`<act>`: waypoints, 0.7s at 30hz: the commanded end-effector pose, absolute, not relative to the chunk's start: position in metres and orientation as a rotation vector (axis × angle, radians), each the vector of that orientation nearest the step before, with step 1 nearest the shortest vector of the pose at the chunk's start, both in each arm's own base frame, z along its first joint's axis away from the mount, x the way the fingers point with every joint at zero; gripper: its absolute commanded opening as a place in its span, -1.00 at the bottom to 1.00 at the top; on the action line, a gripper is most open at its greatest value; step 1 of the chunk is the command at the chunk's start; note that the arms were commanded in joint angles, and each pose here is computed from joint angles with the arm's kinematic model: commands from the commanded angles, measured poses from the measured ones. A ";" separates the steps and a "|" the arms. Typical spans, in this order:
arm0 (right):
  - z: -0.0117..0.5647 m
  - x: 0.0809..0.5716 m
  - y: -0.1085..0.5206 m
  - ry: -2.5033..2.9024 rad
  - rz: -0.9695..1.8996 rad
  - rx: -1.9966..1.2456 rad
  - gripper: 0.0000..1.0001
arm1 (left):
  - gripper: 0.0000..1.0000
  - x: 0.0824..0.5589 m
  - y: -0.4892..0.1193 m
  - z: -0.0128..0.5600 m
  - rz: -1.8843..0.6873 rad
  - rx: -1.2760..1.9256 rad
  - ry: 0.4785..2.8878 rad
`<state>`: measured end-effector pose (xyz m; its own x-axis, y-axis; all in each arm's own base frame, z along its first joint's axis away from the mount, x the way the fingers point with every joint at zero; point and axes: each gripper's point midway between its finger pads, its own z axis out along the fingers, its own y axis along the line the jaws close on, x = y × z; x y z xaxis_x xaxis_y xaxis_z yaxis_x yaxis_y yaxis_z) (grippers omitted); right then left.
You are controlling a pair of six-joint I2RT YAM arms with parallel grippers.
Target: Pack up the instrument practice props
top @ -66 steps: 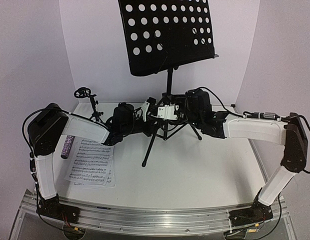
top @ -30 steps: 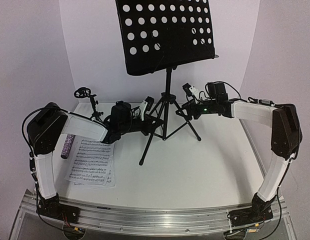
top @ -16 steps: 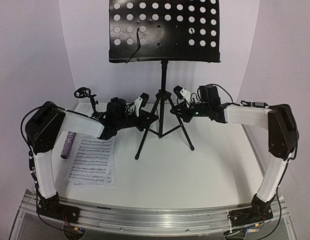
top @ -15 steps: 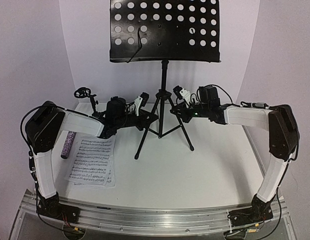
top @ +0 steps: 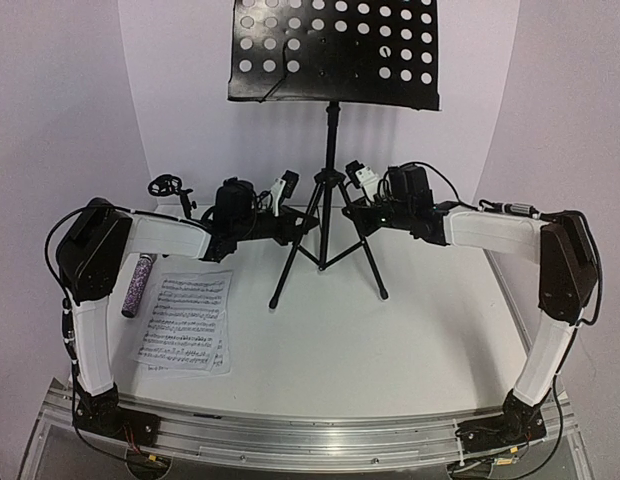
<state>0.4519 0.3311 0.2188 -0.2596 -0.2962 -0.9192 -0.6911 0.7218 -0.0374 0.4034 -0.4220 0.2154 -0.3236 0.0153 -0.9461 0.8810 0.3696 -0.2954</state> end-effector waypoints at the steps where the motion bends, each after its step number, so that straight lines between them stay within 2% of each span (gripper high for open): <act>1: 0.363 0.387 0.427 1.446 0.881 -0.795 -1.00 | -1.00 0.344 -0.470 0.318 -1.281 0.978 1.201; 8: 0.361 0.386 0.437 1.472 0.946 -0.758 -1.00 | -1.00 0.344 -0.481 0.356 -1.321 1.007 1.113; 15: 0.334 0.390 0.431 1.545 0.941 -0.701 -1.00 | -1.00 0.334 -0.485 0.356 -1.302 1.077 1.093; 21: 0.367 0.373 0.439 1.453 1.033 -0.777 -1.00 | -1.00 0.309 -0.497 0.350 -1.329 1.262 1.018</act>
<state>0.4691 0.3228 0.2383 -0.3181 -0.2155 -0.9232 -0.5800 0.8146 0.0097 0.4264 -0.4352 0.2373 -0.3541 0.0340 -0.9346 0.8851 0.3349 -0.3232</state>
